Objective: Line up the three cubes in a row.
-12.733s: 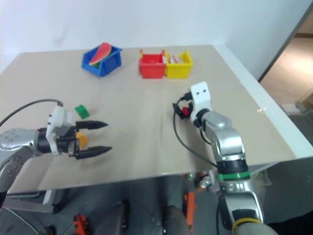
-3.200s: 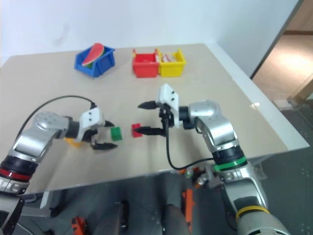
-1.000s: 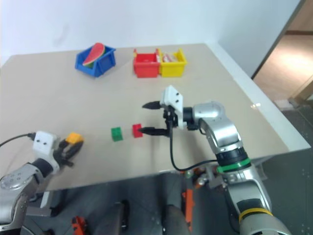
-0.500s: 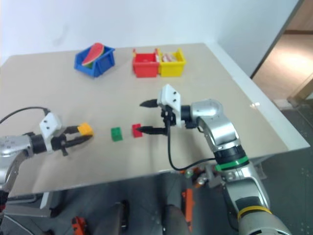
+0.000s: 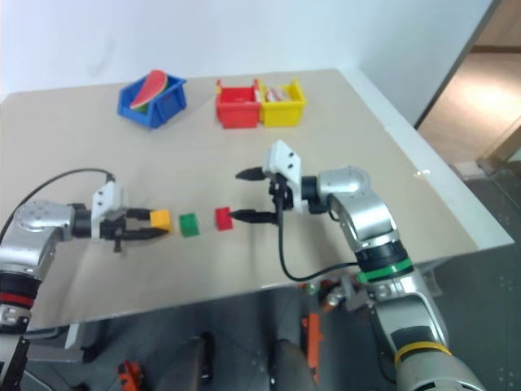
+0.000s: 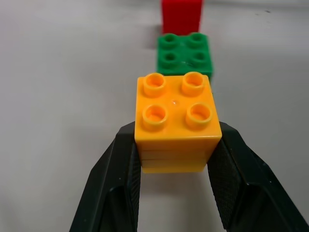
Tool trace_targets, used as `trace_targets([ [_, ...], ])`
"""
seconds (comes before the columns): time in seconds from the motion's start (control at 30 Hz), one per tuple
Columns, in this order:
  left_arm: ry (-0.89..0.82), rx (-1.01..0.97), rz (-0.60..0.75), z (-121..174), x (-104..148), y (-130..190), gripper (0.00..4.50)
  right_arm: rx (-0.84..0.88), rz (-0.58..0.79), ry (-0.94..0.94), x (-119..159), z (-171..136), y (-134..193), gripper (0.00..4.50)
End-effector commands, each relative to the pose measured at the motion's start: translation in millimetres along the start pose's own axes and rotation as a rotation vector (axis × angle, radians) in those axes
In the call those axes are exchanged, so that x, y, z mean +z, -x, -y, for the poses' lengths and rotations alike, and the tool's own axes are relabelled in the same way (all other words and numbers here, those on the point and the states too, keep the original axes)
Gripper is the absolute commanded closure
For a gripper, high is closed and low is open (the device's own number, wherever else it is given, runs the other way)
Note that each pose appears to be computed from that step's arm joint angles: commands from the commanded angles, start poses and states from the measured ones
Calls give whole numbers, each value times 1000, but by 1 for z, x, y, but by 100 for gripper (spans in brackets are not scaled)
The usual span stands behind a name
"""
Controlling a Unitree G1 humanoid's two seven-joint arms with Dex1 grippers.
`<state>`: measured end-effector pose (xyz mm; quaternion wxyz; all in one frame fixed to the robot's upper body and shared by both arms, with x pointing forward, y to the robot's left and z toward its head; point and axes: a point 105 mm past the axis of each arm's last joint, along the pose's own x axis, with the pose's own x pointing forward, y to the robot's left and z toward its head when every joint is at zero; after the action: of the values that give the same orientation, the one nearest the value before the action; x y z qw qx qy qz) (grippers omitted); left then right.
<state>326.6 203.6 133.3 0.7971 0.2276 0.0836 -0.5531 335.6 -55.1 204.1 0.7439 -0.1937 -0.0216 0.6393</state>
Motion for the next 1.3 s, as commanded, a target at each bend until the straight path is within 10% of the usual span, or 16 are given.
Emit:
trace_targets([
  [0.03, -49, 0, -8, 1, 7, 11, 288, -2, 16, 44, 13, 3, 4, 0],
  [1.3, -17, -28, -97, 3, -12, 18, 288, -6, -25, 47, 4, 0, 12, 0],
])
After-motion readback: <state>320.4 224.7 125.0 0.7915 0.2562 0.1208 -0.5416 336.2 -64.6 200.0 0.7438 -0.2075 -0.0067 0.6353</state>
